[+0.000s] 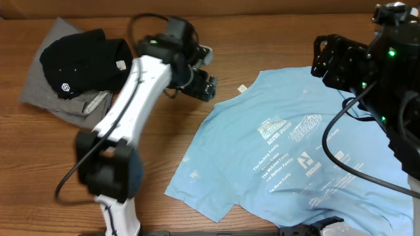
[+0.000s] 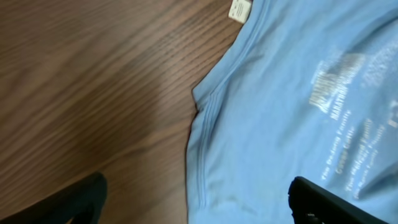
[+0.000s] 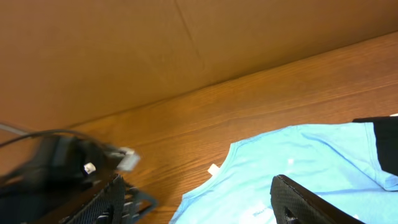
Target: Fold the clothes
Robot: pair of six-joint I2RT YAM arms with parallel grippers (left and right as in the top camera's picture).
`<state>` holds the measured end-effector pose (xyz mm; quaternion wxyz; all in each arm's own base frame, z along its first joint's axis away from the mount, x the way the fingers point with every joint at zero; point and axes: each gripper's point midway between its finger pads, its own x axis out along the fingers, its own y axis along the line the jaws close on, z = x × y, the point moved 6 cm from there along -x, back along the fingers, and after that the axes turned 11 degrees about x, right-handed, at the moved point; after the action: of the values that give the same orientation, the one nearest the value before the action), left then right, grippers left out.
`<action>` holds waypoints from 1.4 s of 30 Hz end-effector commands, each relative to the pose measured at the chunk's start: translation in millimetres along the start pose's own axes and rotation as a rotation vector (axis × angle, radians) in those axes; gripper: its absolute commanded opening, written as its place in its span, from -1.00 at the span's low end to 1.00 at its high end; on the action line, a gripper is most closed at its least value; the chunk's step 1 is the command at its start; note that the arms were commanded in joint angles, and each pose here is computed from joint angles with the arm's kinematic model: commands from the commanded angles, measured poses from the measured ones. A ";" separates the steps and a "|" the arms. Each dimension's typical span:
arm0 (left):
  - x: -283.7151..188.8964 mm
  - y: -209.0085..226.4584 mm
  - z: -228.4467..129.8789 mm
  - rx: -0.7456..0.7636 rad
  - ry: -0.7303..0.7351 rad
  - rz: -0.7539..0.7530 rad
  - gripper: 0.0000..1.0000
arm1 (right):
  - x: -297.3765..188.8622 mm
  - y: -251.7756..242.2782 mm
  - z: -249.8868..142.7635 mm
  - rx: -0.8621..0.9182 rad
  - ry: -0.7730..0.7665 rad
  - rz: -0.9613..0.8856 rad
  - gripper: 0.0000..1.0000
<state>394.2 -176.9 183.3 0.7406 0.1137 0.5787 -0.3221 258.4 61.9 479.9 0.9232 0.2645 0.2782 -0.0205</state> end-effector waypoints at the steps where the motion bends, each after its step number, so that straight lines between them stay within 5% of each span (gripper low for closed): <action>1: 51.6 -7.0 -3.7 0.024 0.086 -0.076 0.78 | -3.2 -1.2 2.1 0.013 -0.010 0.003 0.56; 13: 146.6 -13.8 -21.7 0.088 0.264 -0.016 0.51 | -2.4 -2.7 0.1 0.011 0.002 -0.006 0.58; 15: 149.7 -15.3 -22.2 0.091 0.269 -0.011 0.14 | -2.2 -3.1 -0.5 0.010 0.005 -0.008 0.58; 17: 149.5 -14.2 -23.6 0.092 0.279 0.002 -0.57 | -2.2 -3.6 -1.0 0.010 0.008 -0.011 0.58; 19: 147.2 -11.9 -26.3 0.087 0.300 0.024 -0.92 | -2.3 -3.9 -1.3 0.010 0.009 -0.013 0.58; 26: 83.7 55.1 -42.8 -0.186 0.417 0.454 -0.92 | -2.4 -4.2 -0.9 0.010 0.006 -0.015 0.58; 32: -3.5 112.7 -60.6 -0.325 0.390 0.648 -0.86 | -2.5 -7.2 -1.3 0.008 0.003 -0.038 0.58; 36: -49.0 139.7 -81.4 -0.441 0.347 0.656 -0.60 | -1.6 -10.8 -0.7 0.008 -0.005 -0.066 0.63; 42: -78.9 144.8 -90.0 -0.447 0.262 0.529 0.11 | 23.2 -29.7 6.2 0.101 0.012 -0.172 0.63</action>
<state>403.9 18.0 177.7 0.7026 0.1404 0.6940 0.0709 260.4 48.0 468.4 0.9137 0.2695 0.2967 -0.0673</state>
